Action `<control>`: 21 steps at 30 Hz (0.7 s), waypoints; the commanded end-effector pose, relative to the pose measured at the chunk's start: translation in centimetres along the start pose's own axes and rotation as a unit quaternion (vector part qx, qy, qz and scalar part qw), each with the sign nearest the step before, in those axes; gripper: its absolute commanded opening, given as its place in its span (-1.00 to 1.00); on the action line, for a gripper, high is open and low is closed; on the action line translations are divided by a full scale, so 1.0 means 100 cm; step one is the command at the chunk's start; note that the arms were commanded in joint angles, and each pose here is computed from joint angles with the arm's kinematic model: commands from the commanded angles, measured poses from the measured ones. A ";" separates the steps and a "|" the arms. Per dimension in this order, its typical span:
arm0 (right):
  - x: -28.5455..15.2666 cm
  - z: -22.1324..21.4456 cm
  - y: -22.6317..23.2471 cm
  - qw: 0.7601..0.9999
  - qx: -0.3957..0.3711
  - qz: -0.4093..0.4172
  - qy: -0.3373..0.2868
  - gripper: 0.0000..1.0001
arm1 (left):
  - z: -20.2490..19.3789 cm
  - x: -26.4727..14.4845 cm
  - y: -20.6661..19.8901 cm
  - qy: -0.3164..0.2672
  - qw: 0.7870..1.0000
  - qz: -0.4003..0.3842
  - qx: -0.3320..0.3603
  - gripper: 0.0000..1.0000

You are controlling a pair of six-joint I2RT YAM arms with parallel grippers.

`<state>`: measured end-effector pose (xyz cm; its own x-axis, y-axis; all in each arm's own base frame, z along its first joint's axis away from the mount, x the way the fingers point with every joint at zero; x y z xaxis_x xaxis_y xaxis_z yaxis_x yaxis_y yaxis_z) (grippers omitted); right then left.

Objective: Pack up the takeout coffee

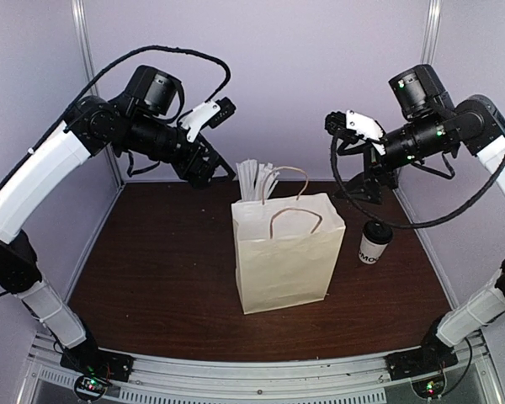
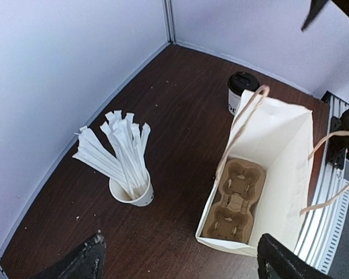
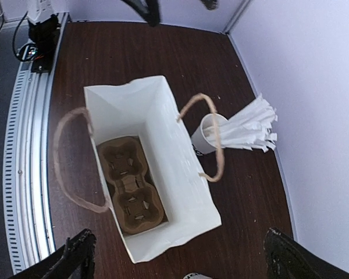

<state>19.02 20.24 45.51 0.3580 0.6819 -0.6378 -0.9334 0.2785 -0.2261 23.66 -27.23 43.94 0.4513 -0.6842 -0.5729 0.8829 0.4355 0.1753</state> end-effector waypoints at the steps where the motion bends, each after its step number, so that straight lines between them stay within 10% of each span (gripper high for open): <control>1: -0.006 -0.034 -0.035 0.995 0.077 -0.069 0.005 1.00 | -0.011 -0.002 0.000 -0.013 1.000 0.018 -0.010 0.78; 21: 0.076 -0.218 -0.130 0.850 0.353 -0.222 0.323 0.94 | -0.119 0.001 -0.027 -0.021 0.990 0.062 -0.124 0.89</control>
<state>32.64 8.21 28.38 0.3681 0.0833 -0.9260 -0.4911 0.8631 -0.1175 19.66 -21.51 33.74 0.5356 -0.6063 -0.5878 0.7998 0.5877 0.1225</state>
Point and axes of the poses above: each gripper's point midway between its finger pads, its own x axis out along the fingers, its own y axis along the line the jaws close on, z = x × y, the point moved 9 cm from there along -x, back along the fingers, and after that the axes turned 8 degrees about x, right-handed, at the moved point
